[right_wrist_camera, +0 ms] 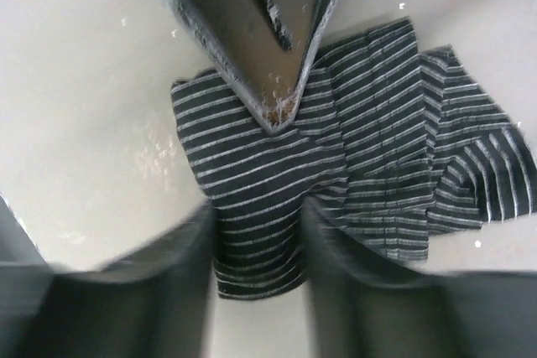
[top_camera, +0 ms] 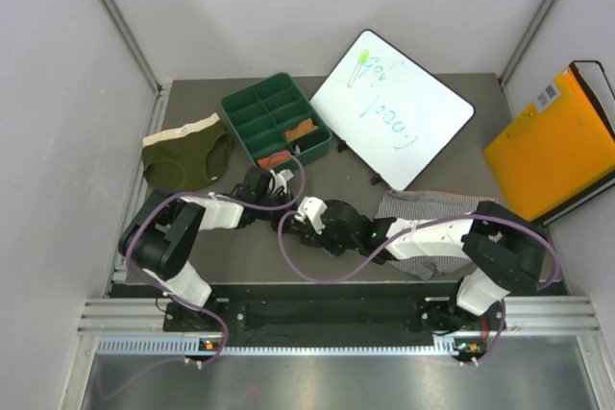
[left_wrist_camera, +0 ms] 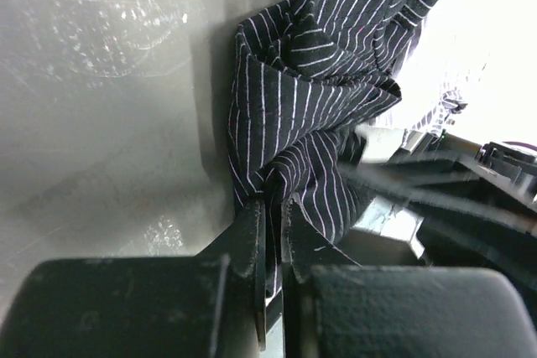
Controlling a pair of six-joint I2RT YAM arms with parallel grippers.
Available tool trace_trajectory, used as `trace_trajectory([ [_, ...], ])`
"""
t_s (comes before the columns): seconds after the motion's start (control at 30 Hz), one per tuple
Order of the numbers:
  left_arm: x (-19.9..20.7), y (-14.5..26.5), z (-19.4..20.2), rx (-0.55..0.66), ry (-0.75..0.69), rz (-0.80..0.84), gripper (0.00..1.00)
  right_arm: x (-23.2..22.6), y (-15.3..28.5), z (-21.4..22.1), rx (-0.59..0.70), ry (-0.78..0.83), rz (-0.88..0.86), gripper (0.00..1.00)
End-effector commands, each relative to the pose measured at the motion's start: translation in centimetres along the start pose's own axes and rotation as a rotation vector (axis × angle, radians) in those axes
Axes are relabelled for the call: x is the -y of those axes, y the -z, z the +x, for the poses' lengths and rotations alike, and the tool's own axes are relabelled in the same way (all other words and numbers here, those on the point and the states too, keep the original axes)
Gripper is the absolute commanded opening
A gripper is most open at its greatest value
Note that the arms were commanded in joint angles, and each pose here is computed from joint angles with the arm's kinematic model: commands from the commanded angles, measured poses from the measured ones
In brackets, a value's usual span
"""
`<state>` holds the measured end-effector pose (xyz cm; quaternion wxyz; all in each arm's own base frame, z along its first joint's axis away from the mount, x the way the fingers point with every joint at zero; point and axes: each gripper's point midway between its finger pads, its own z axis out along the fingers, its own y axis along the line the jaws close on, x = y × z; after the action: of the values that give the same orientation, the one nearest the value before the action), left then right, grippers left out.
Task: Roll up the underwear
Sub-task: Roll the underwear to the center of the board.
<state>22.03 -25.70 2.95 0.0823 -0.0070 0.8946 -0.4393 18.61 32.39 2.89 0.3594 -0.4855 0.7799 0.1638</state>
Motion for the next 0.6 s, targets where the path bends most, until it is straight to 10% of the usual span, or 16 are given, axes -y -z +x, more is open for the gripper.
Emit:
trace_trajectory([
  [0.0, 1.0, 0.5, 1.0, -0.025, -0.023, 0.061, 0.11, -1.1, -1.4, 1.1, -0.071, -0.047, -0.06, 0.27],
  [0.1, 1.5, 1.2, 0.8, 0.018, -0.046, 0.067, 0.47, -1.2, -1.1, 1.1, -0.094, -0.14, -0.116, 0.0],
  [0.2, 1.1, 2.1, 0.5, 0.079, -0.067, 0.02, 0.68, -1.4, 0.0, 0.3, -0.098, -0.257, -0.217, 0.0],
  [0.57, 1.8, 4.3, -0.2, 0.229, -0.166, 0.014, 0.72, -3.1, 1.6, -2.7, -0.133, -0.599, -0.542, 0.0],
])
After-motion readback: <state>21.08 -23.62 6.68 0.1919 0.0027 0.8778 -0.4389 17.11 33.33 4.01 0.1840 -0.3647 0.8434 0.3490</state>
